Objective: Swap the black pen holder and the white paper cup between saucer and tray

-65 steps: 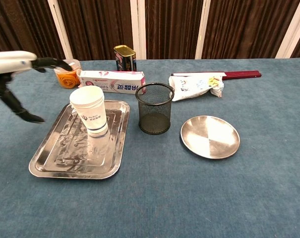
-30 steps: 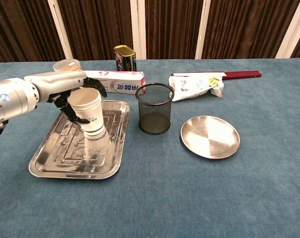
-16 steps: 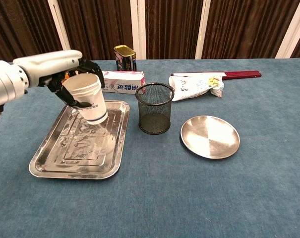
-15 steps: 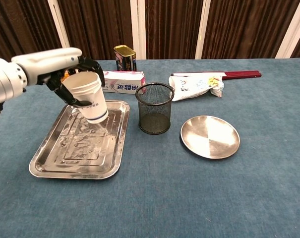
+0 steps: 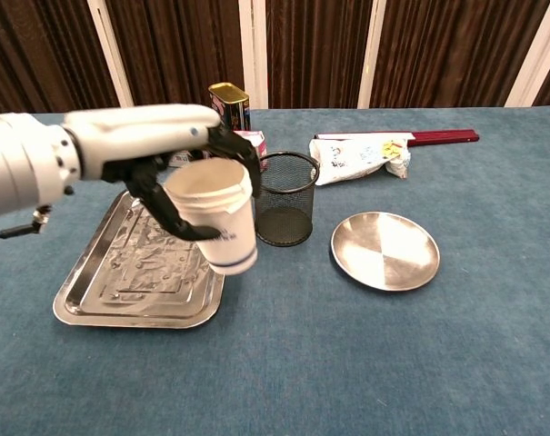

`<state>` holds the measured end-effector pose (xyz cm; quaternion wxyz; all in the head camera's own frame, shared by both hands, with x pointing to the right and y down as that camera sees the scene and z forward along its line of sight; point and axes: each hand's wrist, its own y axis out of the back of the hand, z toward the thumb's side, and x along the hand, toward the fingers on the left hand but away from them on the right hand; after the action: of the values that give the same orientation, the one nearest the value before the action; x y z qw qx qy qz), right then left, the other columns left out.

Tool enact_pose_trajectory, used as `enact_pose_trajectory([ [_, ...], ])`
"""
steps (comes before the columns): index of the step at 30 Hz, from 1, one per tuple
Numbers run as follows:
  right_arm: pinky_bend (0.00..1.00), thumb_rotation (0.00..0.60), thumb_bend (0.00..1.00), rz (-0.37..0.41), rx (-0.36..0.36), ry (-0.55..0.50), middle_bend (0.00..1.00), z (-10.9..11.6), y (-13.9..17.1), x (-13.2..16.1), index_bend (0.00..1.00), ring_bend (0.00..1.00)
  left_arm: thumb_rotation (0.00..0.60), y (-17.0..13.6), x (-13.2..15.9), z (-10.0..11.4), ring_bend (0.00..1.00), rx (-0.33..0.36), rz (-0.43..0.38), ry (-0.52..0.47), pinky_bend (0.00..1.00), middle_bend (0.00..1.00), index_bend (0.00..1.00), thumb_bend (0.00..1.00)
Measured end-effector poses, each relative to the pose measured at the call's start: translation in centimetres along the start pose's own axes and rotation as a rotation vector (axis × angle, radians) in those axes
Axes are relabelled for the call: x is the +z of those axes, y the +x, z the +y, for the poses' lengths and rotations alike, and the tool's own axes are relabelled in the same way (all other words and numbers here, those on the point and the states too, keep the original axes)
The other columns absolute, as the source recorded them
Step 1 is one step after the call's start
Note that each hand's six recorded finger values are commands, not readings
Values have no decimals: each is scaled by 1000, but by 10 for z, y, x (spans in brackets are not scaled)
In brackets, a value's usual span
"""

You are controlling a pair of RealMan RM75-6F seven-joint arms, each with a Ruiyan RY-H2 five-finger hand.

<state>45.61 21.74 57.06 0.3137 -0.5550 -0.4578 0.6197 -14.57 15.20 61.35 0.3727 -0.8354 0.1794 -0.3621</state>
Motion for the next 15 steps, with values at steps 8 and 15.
enact_pose_trajectory([
  [8,0,600,0,-11,-19,-22,0,8,1,-7,0,10,600,19,25,-24,328,-28,-15,107,402,322,371,469],
  [15,0,600,0,-28,-42,-41,0,14,0,-13,0,12,600,39,36,-44,318,-5,-8,218,399,311,370,439],
])
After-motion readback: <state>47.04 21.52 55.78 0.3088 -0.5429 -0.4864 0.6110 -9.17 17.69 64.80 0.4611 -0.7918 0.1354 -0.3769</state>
